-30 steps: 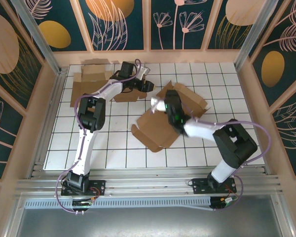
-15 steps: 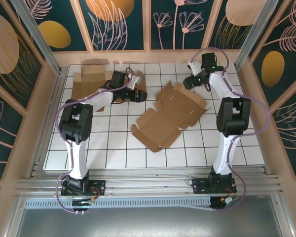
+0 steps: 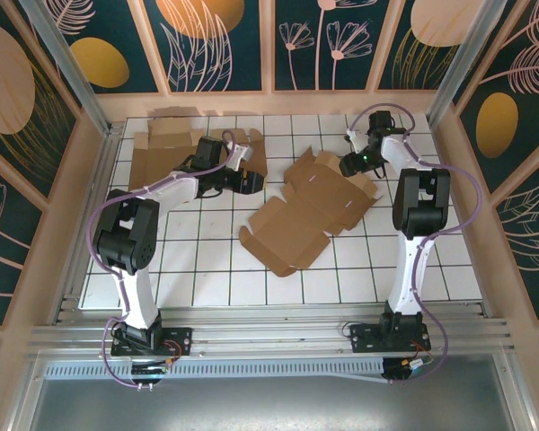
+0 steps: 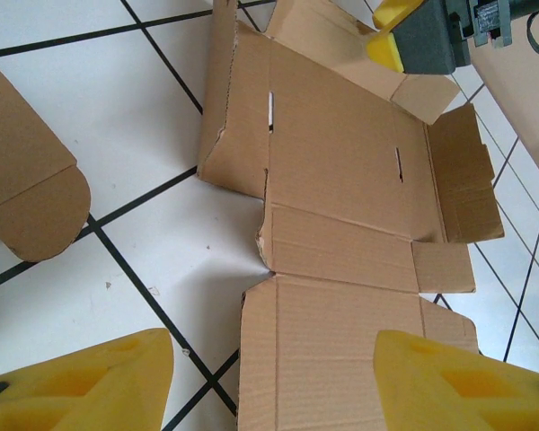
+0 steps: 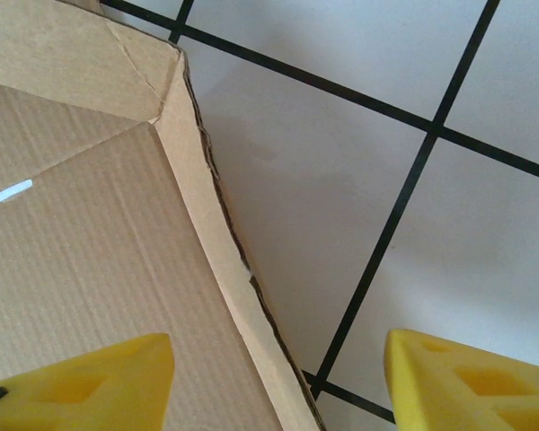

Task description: Fold the paper box

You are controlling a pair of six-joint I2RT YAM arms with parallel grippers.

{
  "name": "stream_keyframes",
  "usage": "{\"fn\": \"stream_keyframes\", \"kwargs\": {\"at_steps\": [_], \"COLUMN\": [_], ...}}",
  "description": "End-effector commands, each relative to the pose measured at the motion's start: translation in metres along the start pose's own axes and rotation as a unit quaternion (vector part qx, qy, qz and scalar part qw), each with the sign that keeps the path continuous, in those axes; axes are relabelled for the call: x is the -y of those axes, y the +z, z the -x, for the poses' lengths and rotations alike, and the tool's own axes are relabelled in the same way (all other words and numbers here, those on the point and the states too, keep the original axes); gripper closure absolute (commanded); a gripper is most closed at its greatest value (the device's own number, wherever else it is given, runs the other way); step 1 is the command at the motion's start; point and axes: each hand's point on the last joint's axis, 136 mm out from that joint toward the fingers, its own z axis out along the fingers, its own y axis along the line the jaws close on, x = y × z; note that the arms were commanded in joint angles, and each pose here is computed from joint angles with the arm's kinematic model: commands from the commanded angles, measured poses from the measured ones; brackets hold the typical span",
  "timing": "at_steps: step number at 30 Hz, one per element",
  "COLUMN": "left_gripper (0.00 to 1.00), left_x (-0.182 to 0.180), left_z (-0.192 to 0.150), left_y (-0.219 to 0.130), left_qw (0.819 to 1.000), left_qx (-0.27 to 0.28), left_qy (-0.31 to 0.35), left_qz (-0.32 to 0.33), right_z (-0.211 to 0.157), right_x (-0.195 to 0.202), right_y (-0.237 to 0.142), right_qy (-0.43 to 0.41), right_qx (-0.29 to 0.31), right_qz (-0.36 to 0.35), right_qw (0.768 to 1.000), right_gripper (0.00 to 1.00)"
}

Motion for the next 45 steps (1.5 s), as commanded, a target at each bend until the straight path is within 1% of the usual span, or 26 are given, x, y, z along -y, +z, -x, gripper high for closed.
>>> {"fn": "stream_keyframes", "kwargs": {"at_steps": [1, 6, 8, 10, 13, 15, 19, 21, 23, 24, 26, 29, 32, 34, 36, 37, 39, 41, 43, 45], "left_gripper": [0.39, 0.39, 0.39, 0.39, 0.39, 0.39, 0.39, 0.39, 0.39, 0.39, 0.39, 0.38, 0.38, 0.38, 0.38, 0.38, 0.41, 0.45, 0.46, 0.46], "left_x": [0.005, 0.003, 0.002, 0.002, 0.002, 0.000, -0.001, -0.004, -0.008, -0.010, -0.014, -0.012, -0.009, -0.009, -0.011, -0.013, -0.015, -0.012, -0.007, -0.004], "left_z": [0.006, 0.004, 0.003, 0.002, 0.002, 0.002, 0.003, 0.004, 0.005, 0.005, 0.006, 0.011, 0.016, 0.022, 0.028, 0.031, 0.038, 0.046, 0.053, 0.052], "left_y": [0.000, 0.002, 0.002, 0.002, 0.001, 0.001, -0.001, -0.002, -0.003, -0.003, -0.003, -0.005, -0.007, -0.006, -0.004, -0.001, 0.005, 0.014, 0.025, 0.037], "left_qw": [1.000, 1.000, 1.000, 1.000, 1.000, 1.000, 1.000, 1.000, 0.999, 0.999, 0.998, 0.998, 0.997, 0.996, 0.994, 0.993, 0.992, 0.991, 0.987, 0.981], "left_qx": [0.008, 0.005, 0.005, 0.003, 0.003, 0.003, 0.004, 0.003, 0.003, 0.003, 0.005, 0.017, 0.030, 0.038, 0.044, 0.049, 0.053, 0.051, 0.041, 0.025], "left_qy": [0.003, 0.002, 0.003, 0.003, 0.006, 0.007, 0.020, 0.026, 0.031, 0.033, 0.035, 0.041, 0.057, 0.072, 0.088, 0.096, 0.109, 0.125, 0.154, 0.185], "left_qz": [-0.015, -0.014, -0.013, -0.012, -0.008, -0.005, 0.004, 0.015, 0.029, 0.035, 0.045, 0.044, 0.041, 0.041, 0.044, 0.046, 0.040, 0.020, -0.017, -0.052], "right_z": [-0.012, -0.025, -0.030, -0.032, -0.031, -0.024, -0.003, 0.008, 0.018, 0.022, 0.030, 0.040, 0.049, 0.053, 0.055, 0.055, 0.053, 0.050, 0.044, 0.039], "right_x": [-0.002, -0.002, 0.000, -0.002, 0.000, -0.002, -0.011, -0.014, -0.017, -0.018, -0.021, -0.029, -0.039, -0.049, -0.056, -0.060, -0.064, -0.071, -0.073, -0.073], "right_y": [0.016, 0.023, 0.027, 0.028, 0.024, 0.015, -0.015, -0.034, -0.055, -0.064, -0.087, -0.118, -0.146, -0.160, -0.170, -0.174, -0.175, -0.175, -0.167, -0.159], "right_qy": [-0.008, -0.013, -0.013, -0.014, -0.029, -0.058, -0.135, -0.184, -0.246, -0.273, -0.328, -0.381, -0.431, -0.460, -0.476, -0.480, -0.480, -0.482, -0.484, -0.484], "right_qx": [-0.017, -0.033, -0.039, -0.041, -0.043, -0.038, -0.018, -0.011, -0.011, -0.013, -0.019, -0.015, -0.012, -0.003, 0.013, 0.023, 0.031, 0.044, 0.047, 0.047], "right_qz": [0.009, 0.004, 0.000, 0.002, -0.018, -0.045, -0.113, -0.166, -0.238, -0.273, -0.346, -0.422, -0.489, -0.519, -0.544, -0.554, -0.556, -0.558, -0.544, -0.534], "right_qw": [1.000, 0.999, 0.999, 0.999, 0.999, 0.997, 0.984, 0.969, 0.940, 0.922, 0.879, 0.822, 0.758, 0.721, 0.691, 0.680, 0.677, 0.674, 0.684, 0.692], "right_gripper": [0.38, 0.43, 0.47, 0.54, 0.70, 0.80, 0.88, 0.92, 0.93, 0.93, 0.93, 0.93, 0.92, 0.92, 0.91, 0.91, 0.91, 0.91, 0.90, 0.90]}}
